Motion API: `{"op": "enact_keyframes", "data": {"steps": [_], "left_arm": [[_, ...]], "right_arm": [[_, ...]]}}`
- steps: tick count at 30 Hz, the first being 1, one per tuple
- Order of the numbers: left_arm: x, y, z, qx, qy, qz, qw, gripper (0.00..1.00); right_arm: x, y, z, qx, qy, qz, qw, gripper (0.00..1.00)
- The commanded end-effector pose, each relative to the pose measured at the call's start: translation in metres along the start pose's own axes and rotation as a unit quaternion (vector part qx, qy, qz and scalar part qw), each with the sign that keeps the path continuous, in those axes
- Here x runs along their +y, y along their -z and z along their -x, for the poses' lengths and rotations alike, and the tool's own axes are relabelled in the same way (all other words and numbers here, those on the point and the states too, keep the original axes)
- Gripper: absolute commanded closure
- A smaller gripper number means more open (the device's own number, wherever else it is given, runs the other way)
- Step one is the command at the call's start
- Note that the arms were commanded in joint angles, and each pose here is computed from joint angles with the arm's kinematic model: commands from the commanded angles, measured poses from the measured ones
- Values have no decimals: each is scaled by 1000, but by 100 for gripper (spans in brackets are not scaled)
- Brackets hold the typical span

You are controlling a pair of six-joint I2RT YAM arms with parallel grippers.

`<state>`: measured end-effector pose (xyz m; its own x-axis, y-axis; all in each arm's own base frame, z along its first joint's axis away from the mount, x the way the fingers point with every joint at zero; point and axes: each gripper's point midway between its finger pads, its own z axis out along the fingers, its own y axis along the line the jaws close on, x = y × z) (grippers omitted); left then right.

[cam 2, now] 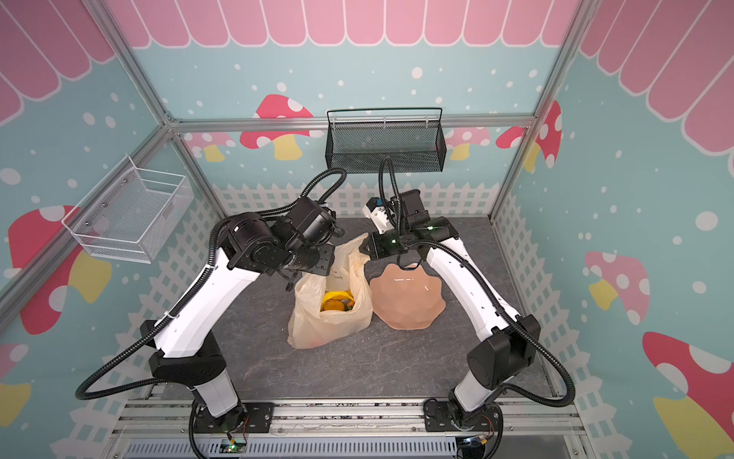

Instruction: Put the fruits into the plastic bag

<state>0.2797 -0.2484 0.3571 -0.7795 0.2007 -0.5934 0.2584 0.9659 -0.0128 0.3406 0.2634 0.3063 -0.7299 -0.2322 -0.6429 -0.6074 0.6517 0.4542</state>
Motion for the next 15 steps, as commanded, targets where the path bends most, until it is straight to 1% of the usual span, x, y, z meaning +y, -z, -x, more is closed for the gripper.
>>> {"op": "enact_keyframes", "data": {"steps": [1, 2, 3, 6, 10, 15], "left_arm": [[21, 16, -16, 18, -16, 28, 999, 77], [24, 21, -16, 14, -15, 28, 999, 86], [27, 24, -16, 10, -14, 30, 999, 92], [39, 38, -15, -7, -8, 32, 999, 99], [61, 63, -10, -44, 8, 34, 998, 100], [82, 93, -1, -97, 31, 24, 995, 100]], "right_arm": [[7, 12, 6, -19, 11, 0, 1000, 100], [8, 13, 7, -21, 11, 1, 1000, 100], [9, 14, 8, -24, 11, 2, 1000, 100], [15, 21, 17, -38, 11, 8, 999, 100], [29, 40, 36, -63, 16, 13, 998, 100], [33, 67, 57, -86, 17, -25, 996, 100]]}}
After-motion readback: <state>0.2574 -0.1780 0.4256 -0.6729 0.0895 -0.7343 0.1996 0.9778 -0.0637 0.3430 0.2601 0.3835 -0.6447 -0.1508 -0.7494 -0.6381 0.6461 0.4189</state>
